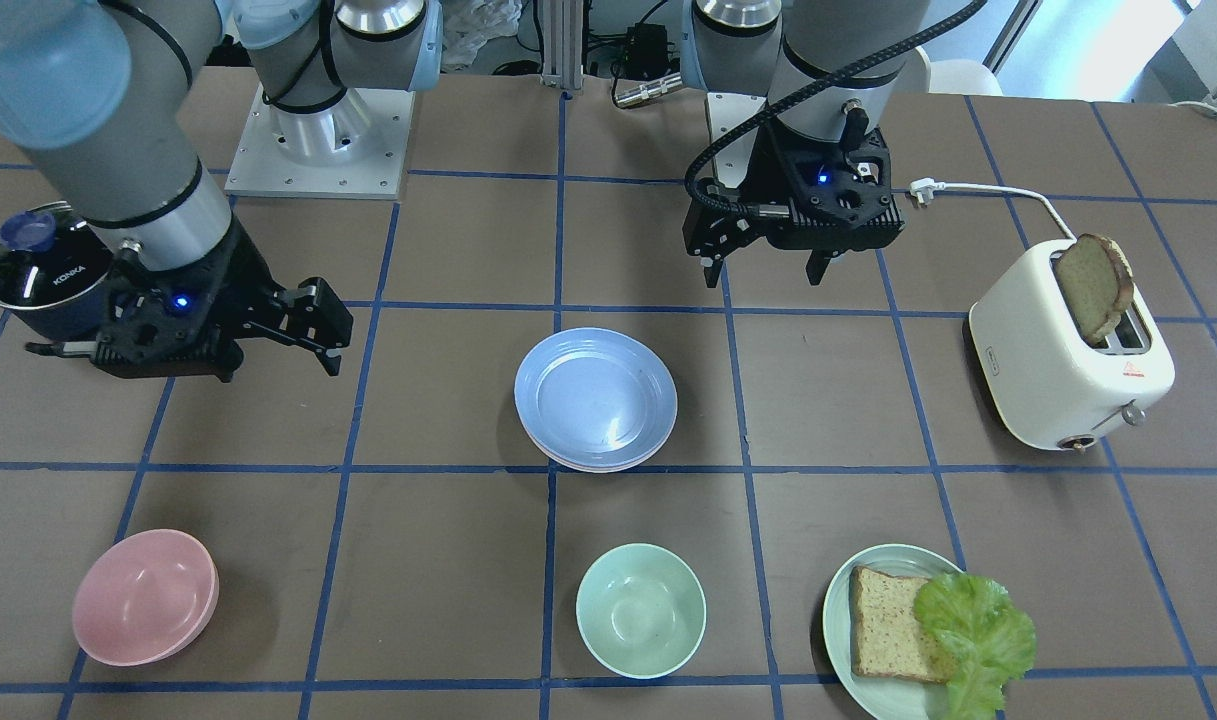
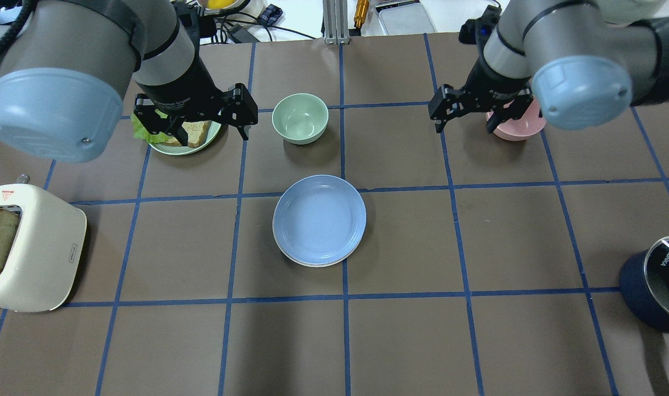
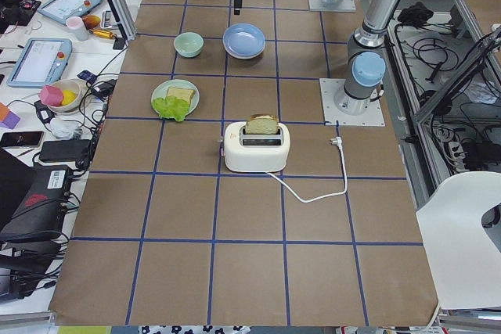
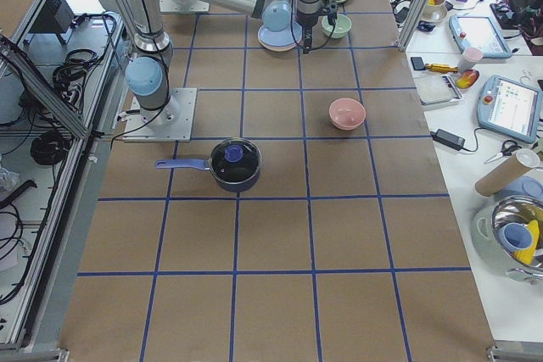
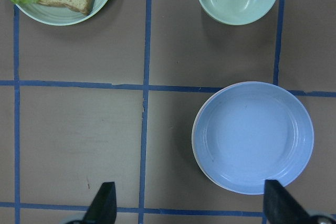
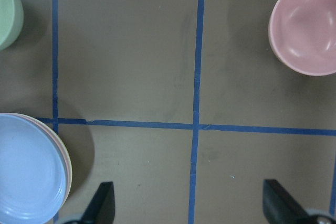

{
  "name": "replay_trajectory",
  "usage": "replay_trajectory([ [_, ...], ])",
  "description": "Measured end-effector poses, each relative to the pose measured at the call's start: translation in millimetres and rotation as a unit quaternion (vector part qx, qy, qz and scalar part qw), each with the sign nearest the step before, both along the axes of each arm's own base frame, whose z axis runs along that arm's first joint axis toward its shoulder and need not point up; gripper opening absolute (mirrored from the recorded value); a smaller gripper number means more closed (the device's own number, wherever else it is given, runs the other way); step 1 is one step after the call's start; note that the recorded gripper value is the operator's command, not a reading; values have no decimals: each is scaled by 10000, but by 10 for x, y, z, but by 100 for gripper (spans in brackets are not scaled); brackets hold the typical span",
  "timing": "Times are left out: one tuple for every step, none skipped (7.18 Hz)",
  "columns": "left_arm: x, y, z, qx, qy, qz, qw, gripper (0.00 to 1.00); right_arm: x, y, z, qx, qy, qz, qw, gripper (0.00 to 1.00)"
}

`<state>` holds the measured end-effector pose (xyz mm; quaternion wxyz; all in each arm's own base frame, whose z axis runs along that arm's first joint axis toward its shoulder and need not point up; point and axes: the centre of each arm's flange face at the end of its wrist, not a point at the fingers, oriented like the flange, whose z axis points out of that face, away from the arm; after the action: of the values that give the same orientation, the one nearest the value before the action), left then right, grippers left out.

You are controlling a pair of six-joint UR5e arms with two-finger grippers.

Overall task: Stack three plates with pink and blue
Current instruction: 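Open the right gripper and lift it back toward the pink bowl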

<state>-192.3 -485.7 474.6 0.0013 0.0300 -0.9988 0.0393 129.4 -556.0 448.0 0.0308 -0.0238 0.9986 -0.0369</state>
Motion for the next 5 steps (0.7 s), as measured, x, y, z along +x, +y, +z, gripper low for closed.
replay_trajectory([
  [8, 2, 4, 0, -2, 7, 10000, 100, 91, 19, 299, 20, 62, 80, 9999, 100],
  [17, 3, 11, -6, -2, 15, 10000, 100, 203, 58, 479, 70, 118, 163, 9998, 100],
  [20, 8, 20, -12, -2, 18, 10000, 100, 244, 77, 543, 112, 161, 189, 9996, 100],
  [23, 14, 26, -17, -1, 21, 10000, 100, 234, 79, 542, 154, 191, 178, 9995, 100],
  [24, 16, 27, -17, -1, 21, 10000, 100, 202, 78, 530, 187, 261, 167, 9993, 100],
])
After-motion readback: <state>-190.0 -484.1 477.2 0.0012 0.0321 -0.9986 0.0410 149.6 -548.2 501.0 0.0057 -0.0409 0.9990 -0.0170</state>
